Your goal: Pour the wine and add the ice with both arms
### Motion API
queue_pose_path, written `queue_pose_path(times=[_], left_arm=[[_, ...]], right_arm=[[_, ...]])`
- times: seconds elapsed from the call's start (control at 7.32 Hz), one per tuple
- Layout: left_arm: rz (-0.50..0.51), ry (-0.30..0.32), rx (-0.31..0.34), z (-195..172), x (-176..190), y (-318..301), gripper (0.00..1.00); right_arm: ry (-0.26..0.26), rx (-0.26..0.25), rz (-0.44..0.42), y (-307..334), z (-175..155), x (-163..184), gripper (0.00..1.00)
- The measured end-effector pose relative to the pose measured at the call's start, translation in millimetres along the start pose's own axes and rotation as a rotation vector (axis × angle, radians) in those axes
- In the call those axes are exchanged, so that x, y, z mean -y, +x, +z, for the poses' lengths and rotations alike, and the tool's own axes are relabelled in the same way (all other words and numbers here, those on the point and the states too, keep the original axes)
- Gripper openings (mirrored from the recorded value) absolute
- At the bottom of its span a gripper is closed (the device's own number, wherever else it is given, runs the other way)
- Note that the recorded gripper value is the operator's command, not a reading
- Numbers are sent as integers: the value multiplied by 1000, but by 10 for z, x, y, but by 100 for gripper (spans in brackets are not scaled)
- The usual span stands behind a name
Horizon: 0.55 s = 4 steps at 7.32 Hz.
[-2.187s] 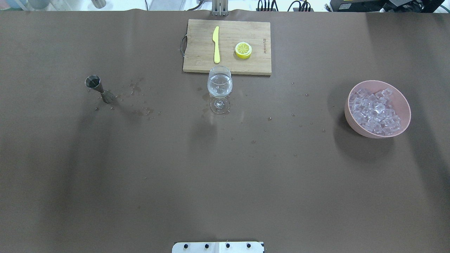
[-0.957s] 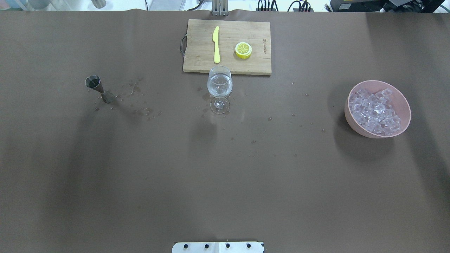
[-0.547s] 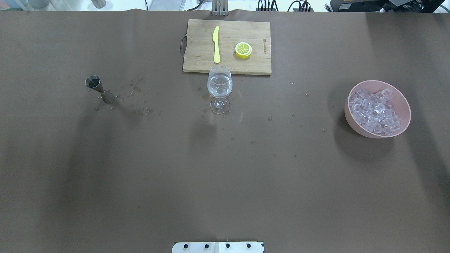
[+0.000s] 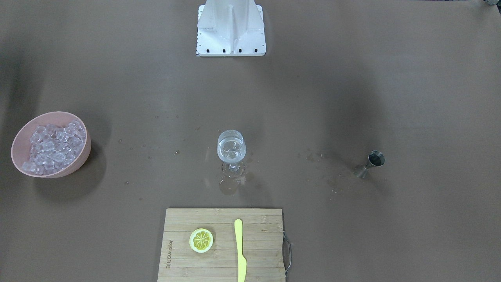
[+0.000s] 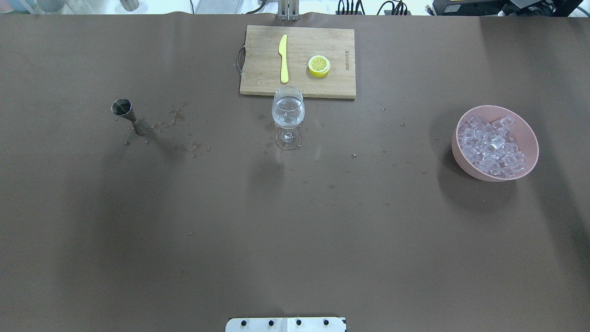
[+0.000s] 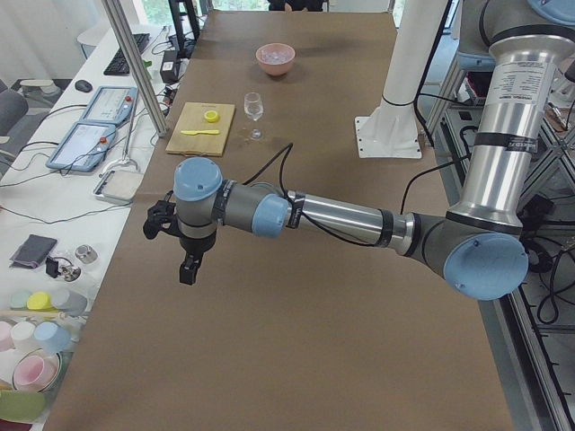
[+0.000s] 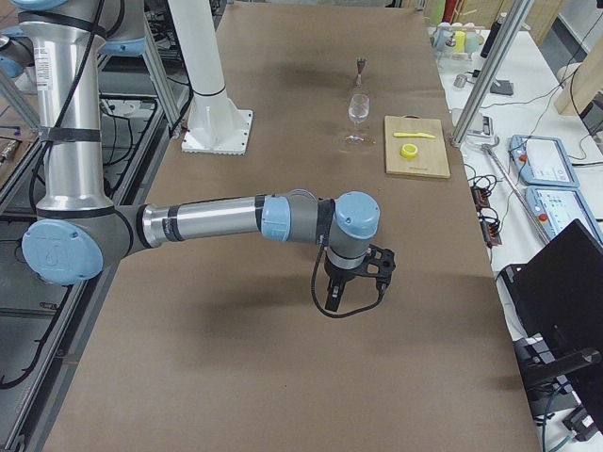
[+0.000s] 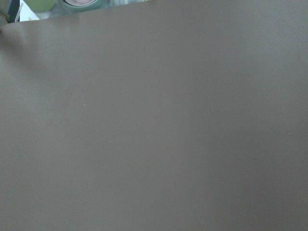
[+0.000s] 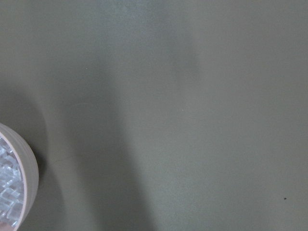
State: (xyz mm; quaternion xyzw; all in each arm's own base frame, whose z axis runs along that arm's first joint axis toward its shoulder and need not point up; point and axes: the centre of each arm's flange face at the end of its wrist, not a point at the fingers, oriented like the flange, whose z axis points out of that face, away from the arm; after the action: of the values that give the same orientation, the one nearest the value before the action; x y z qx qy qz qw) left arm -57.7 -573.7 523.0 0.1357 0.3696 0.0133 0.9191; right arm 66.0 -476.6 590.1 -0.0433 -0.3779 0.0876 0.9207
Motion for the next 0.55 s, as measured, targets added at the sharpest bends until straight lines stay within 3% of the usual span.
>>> queue_pose_path(times=[0.55], left_arm=[[-288,47,-96,-151,23,2115,97]], right_arm=[[7,-2,-7,-21,-30,-36,100]])
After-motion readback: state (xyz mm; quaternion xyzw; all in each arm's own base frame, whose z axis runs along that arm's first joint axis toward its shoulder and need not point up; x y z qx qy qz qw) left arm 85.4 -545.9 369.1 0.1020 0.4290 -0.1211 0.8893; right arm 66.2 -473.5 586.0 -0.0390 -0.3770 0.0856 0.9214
